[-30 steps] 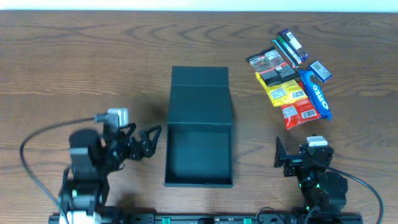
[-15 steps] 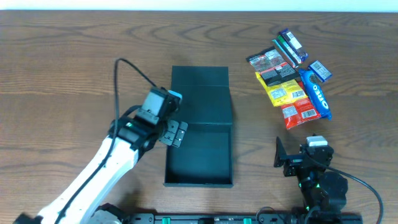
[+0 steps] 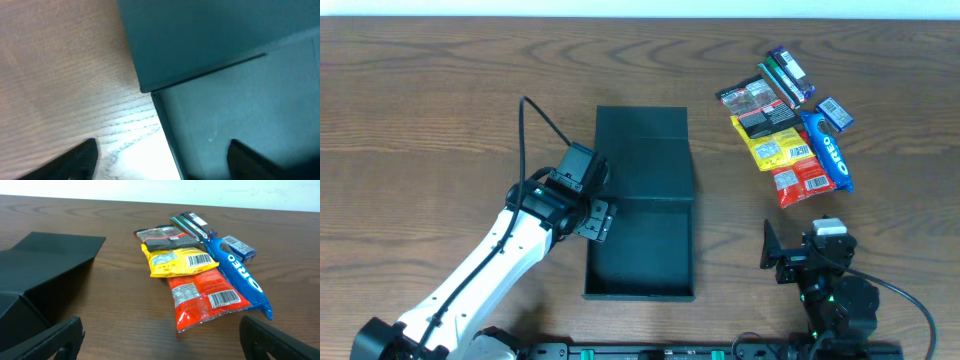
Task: Pack container
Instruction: 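Reach the left gripper to the green box's near left edge, then push the green box forward and rotate it with the left gripper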
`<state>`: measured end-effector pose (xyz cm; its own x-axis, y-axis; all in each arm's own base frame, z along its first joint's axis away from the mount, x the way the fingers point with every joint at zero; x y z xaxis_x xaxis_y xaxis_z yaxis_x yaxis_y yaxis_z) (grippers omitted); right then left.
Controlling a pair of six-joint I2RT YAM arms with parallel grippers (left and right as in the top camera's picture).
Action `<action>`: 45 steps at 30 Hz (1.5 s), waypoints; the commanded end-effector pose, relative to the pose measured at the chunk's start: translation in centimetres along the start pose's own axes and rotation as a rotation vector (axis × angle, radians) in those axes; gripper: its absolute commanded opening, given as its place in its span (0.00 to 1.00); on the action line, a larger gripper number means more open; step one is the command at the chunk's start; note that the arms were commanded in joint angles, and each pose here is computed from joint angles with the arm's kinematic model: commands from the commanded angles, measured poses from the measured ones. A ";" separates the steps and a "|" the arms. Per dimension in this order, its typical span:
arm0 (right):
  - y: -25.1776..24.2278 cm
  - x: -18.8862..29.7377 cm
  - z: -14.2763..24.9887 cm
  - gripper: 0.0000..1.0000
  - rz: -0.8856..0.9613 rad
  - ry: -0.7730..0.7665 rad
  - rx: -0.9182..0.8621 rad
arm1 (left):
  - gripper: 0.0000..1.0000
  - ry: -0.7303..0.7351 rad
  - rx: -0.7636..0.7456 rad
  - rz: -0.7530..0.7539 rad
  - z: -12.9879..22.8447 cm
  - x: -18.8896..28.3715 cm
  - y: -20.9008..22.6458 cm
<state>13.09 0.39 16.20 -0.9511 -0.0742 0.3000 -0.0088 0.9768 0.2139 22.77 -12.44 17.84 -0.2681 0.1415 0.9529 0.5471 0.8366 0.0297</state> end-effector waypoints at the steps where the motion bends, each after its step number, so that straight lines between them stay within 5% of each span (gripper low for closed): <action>1: -0.1 -0.1 0.3 0.99 0.009 0.002 0.011 | 0.66 0.047 0.034 0.011 0.5 -1.1 -0.2; 12: -0.1 -0.1 0.3 0.99 0.009 0.002 0.011 | 0.41 0.112 0.069 0.057 0.1 -4.4 -0.5; 18: -0.1 -0.1 0.3 0.99 0.009 0.002 0.011 | 0.06 0.095 0.143 0.051 -0.2 -4.4 -0.4; 40: -0.1 -0.1 0.3 0.99 0.009 0.002 0.011 | 0.06 -0.253 0.484 -0.106 -4.9 -3.8 4.7; 45: -0.1 -0.1 0.3 0.99 0.009 0.002 0.011 | 0.05 -0.274 0.421 -0.121 -7.6 -3.0 7.2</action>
<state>13.09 0.39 16.20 -0.9511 -0.0742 0.3000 -0.0088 0.9768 0.2139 31.21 -10.75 15.54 -0.4873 0.1086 0.8664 0.1144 0.9916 -0.0600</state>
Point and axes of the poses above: each gripper's point midway between its finger pads, its own x axis back along the fingers, its own y axis along the line the jaws close on, z = x × y, the point moved 10 cm from there along x, back along the fingers, and after that the axes turned 13 degrees about -x, right-handed, at the moved point
